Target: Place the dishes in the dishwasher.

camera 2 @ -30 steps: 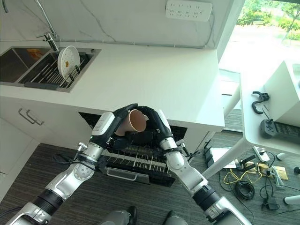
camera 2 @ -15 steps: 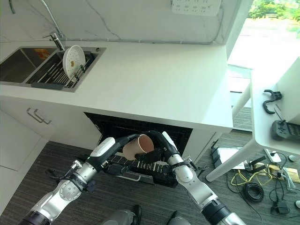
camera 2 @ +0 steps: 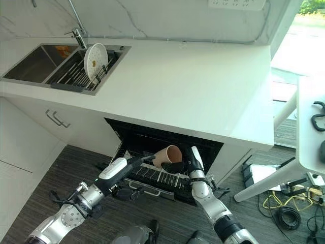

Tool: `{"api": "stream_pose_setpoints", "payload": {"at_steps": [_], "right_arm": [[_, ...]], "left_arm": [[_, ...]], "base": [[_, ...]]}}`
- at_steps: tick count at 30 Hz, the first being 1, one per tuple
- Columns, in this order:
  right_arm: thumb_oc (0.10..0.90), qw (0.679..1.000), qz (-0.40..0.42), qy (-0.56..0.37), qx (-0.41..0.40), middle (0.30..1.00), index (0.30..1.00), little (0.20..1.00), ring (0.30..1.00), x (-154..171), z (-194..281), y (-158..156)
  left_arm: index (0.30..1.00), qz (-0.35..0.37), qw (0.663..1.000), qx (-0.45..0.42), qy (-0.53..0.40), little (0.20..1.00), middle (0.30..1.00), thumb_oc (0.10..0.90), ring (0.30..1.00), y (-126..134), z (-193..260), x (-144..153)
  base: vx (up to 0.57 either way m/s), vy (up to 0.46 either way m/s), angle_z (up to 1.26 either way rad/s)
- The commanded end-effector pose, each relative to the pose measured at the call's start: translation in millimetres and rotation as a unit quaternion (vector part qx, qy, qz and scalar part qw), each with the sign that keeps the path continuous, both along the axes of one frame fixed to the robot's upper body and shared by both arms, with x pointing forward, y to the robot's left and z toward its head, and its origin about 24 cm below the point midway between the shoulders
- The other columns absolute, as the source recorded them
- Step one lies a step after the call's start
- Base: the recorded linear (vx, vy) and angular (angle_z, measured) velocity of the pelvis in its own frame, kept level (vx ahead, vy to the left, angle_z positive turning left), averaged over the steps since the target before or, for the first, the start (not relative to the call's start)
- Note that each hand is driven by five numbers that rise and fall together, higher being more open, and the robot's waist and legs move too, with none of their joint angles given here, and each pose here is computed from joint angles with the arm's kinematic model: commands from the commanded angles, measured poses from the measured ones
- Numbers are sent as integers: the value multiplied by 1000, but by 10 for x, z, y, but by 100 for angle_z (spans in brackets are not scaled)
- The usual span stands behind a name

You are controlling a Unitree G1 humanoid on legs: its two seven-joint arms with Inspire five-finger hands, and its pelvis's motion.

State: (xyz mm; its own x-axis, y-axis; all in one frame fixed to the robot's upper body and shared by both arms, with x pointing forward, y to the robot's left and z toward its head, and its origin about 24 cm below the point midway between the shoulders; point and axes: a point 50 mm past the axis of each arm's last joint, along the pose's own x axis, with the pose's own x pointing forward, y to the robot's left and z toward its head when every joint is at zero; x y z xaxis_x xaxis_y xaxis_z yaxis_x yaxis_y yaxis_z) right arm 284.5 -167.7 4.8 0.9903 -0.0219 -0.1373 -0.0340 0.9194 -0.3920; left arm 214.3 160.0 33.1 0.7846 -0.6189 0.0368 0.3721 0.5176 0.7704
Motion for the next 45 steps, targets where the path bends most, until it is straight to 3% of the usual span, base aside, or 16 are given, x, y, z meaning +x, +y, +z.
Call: {"api": "stream_pose_setpoints", "payload": {"at_steps": [1, 20, 45], "right_arm": [[400, 987, 22, -161, 18, 300, 300, 300, 300, 382, 709, 160], [400, 975, -23, -174, -136, 300, 300, 300, 300, 776, 1005, -218], [400, 981, 12, -97, -167, 300, 300, 300, 300, 419, 461, -337]], "left_arm": [[900, -61, 990, -55, -114, 900, 900, 800, 900, -142, 432, -14], [900, -68, 986, -26, -148, 900, 900, 800, 900, -93, 482, 17], [900, -44, 988, 5, -146, 900, 900, 800, 900, 13, 406, 42]], "base": [[-75, 32, 8], [-22, 6, 4], [5, -25, -5]]}}
